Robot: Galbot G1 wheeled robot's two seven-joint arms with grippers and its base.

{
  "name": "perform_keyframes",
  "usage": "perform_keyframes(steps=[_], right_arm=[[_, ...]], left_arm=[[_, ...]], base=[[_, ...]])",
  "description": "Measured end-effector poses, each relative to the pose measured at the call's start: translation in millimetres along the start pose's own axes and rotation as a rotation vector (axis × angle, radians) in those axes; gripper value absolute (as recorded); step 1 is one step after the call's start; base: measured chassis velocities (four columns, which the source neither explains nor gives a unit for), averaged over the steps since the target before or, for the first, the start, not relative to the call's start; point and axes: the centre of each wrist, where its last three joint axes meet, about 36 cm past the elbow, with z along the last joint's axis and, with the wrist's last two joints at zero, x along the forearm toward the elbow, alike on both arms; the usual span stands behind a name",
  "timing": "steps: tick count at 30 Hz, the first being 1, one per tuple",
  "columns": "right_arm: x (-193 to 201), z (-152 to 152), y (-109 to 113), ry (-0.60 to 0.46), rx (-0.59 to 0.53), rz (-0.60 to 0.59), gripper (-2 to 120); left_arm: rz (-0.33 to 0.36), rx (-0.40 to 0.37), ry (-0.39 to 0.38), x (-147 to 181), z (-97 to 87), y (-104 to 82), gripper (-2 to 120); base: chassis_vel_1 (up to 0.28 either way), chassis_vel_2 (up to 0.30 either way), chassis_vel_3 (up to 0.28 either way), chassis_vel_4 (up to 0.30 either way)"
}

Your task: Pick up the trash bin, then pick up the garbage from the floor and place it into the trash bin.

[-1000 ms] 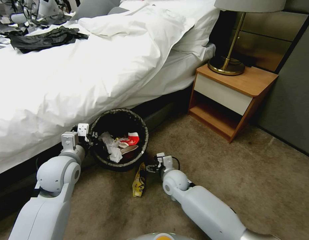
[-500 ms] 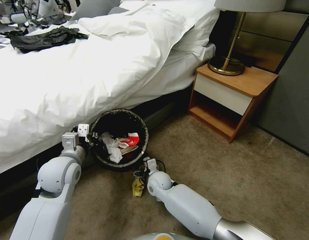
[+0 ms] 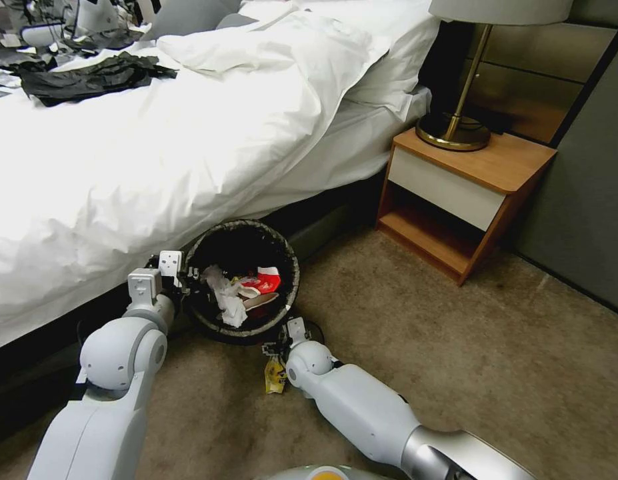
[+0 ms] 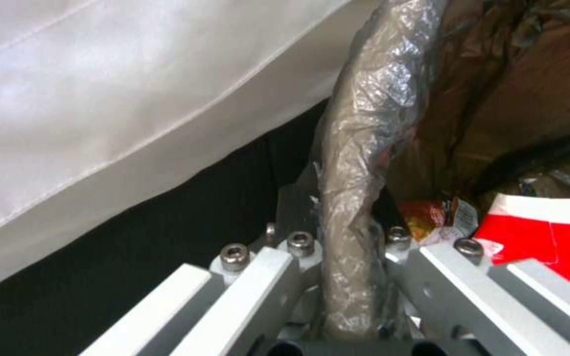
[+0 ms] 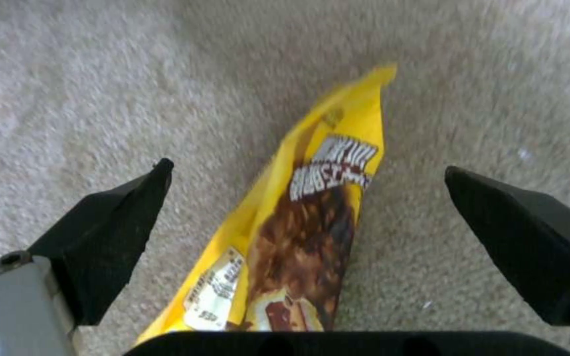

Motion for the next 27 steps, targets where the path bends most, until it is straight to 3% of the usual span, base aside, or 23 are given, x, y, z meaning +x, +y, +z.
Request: perform_keyframes(steps=[6,9,19,25,27], right_arm=[[-7,8,-2,0.015,-0.005,0.000,100],[-16,13,-16,0.026,-0.006,0.026,100],[-16,21,-16,0.035,0.002,0.025,100],[-13,21,-11,0.043,0.006,0.010,88],[-9,17,-5,0.046,0.007,-0.008,77]], left_arm=[[0.004,-0.002,0.002,0,0.5,-1.5,0],[0.008,-0.004,0.001,-1,0.3,-3.3,0],[0.009,-0.004,0.001,-1,0.6,-4.6,0],[0.011,-0.006,0.002,-2,0.5,-5.3,0],[0.012,-0.008,-0.002,-2,-1.0,-5.6,0]], base=[[0.000,0.000,0.000,0.000],[0.000,0.000,0.000,0.000],[0.000,0.000,0.000,0.000],[0.000,0.000,0.000,0.000],[0.000,0.000,0.000,0.000]])
